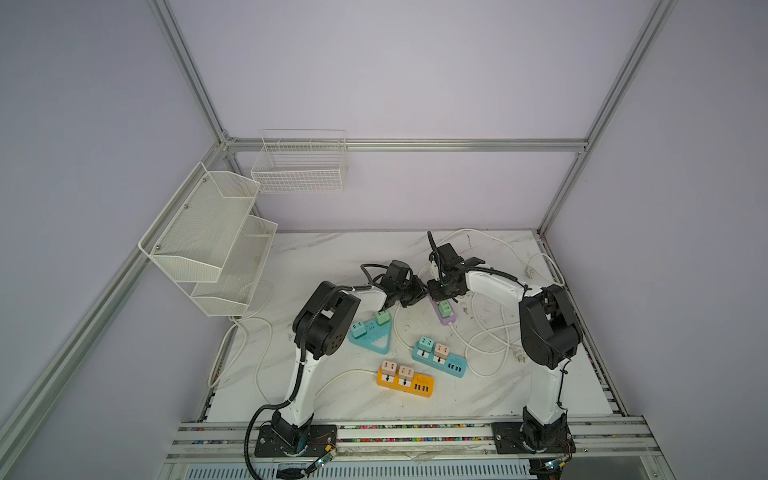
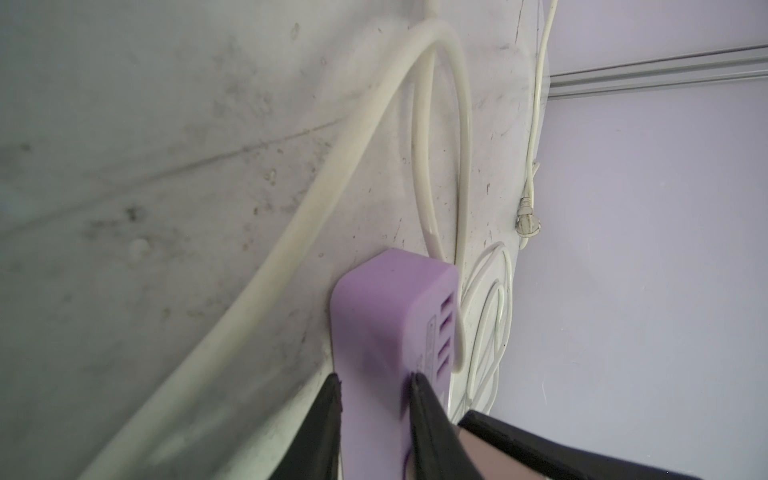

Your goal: Pull the plug off the socket

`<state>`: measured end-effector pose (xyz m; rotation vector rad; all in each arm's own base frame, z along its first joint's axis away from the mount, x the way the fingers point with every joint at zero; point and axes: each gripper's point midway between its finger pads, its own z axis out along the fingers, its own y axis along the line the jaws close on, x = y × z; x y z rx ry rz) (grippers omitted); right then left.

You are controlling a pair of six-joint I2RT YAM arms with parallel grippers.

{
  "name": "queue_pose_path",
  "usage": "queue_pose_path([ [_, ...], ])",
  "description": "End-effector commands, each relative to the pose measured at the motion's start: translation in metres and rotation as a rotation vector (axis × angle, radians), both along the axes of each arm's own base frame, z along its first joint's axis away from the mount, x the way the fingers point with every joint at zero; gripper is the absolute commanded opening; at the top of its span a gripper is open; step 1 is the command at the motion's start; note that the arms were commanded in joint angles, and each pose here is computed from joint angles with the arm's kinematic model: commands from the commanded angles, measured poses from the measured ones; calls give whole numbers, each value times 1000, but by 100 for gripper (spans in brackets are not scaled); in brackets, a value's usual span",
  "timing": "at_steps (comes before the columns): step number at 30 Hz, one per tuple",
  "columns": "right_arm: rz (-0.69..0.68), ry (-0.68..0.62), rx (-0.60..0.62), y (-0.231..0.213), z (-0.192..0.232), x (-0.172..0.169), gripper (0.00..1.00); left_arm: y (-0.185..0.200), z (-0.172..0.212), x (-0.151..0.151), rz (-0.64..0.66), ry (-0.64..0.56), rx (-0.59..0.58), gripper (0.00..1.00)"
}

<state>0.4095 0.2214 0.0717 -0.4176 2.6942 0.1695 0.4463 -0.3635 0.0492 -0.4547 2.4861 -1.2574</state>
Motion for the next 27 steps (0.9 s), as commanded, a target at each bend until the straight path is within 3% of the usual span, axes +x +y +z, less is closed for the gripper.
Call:
queue_pose_path([
  [1, -25, -28, -40, -5, 6, 4, 31, 0, -14, -2, -15, 29, 25, 28],
  [8, -30, -18, -73, -9, 0, 2, 39, -3, -6, 3, -7, 12, 11, 28],
  [27, 4, 52, -92, -9, -24, -14, 39, -16, 16, 22, 28, -22, -94, 29],
])
